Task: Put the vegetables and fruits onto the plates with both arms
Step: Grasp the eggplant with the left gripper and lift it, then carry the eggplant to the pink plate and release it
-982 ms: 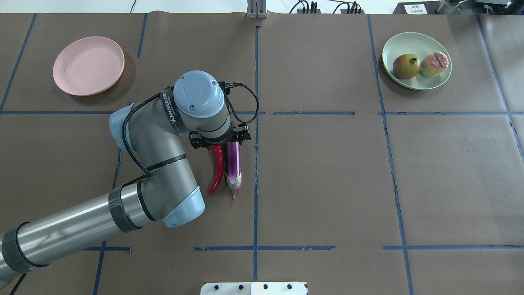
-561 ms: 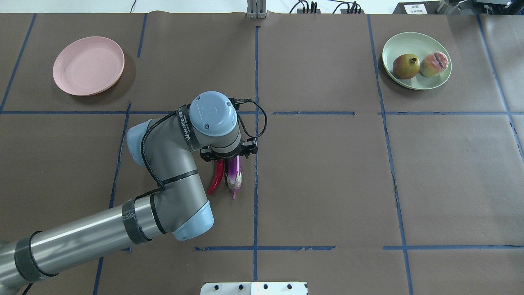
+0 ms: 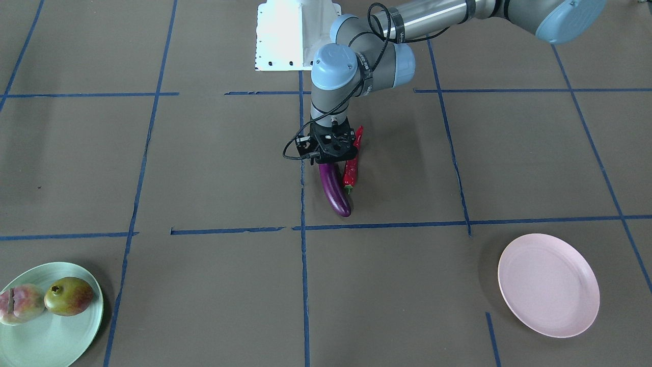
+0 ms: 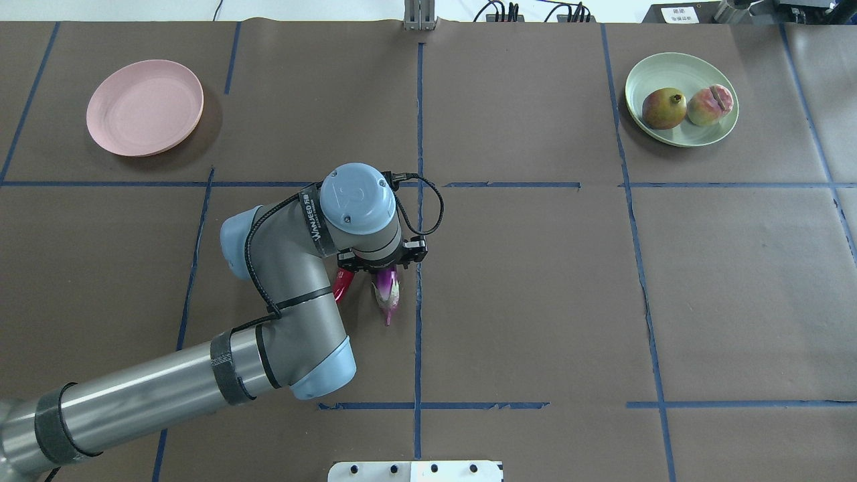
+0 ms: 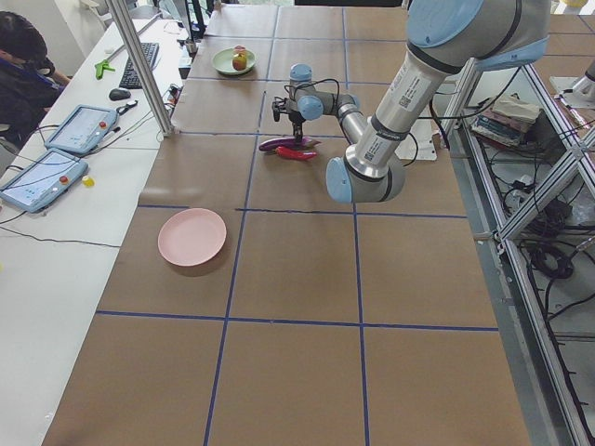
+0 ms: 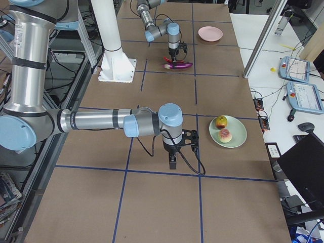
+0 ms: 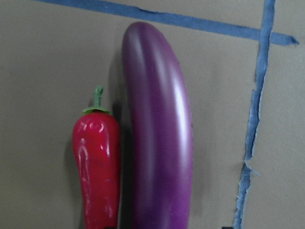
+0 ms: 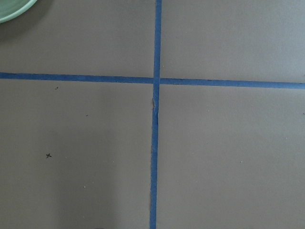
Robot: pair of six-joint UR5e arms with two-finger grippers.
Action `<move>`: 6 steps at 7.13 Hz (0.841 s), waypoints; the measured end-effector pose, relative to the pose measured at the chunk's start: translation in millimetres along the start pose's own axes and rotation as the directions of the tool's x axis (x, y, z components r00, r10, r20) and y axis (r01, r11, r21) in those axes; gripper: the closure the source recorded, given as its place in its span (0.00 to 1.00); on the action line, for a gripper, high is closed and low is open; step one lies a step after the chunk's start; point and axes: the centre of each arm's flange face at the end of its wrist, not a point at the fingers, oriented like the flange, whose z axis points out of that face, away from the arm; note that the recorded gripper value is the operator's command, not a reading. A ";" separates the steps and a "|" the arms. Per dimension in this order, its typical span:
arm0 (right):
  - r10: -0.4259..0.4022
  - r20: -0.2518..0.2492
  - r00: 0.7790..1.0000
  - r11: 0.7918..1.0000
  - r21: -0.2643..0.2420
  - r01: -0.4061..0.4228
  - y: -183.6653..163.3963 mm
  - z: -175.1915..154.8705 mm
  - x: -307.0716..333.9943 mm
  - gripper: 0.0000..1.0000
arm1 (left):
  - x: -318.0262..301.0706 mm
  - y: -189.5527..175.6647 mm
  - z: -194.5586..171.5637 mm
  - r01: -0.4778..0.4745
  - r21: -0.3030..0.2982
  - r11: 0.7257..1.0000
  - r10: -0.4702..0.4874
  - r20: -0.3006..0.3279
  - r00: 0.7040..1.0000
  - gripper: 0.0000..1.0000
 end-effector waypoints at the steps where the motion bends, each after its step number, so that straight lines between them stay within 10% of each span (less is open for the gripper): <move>1: -0.001 0.000 1.000 1.000 0.000 0.001 -0.1 0.0 -0.1 0.00 | 0.5 0.9 -0.3 -0.002 -0.001 1.000 0.002 -0.001 1.000 1.00; 6: -0.002 0.002 1.000 1.000 0.000 0.002 0.3 1.0 -0.2 0.00 | -42.1 -94.1 -79.2 0.023 0.018 1.000 -0.021 -0.074 0.997 1.00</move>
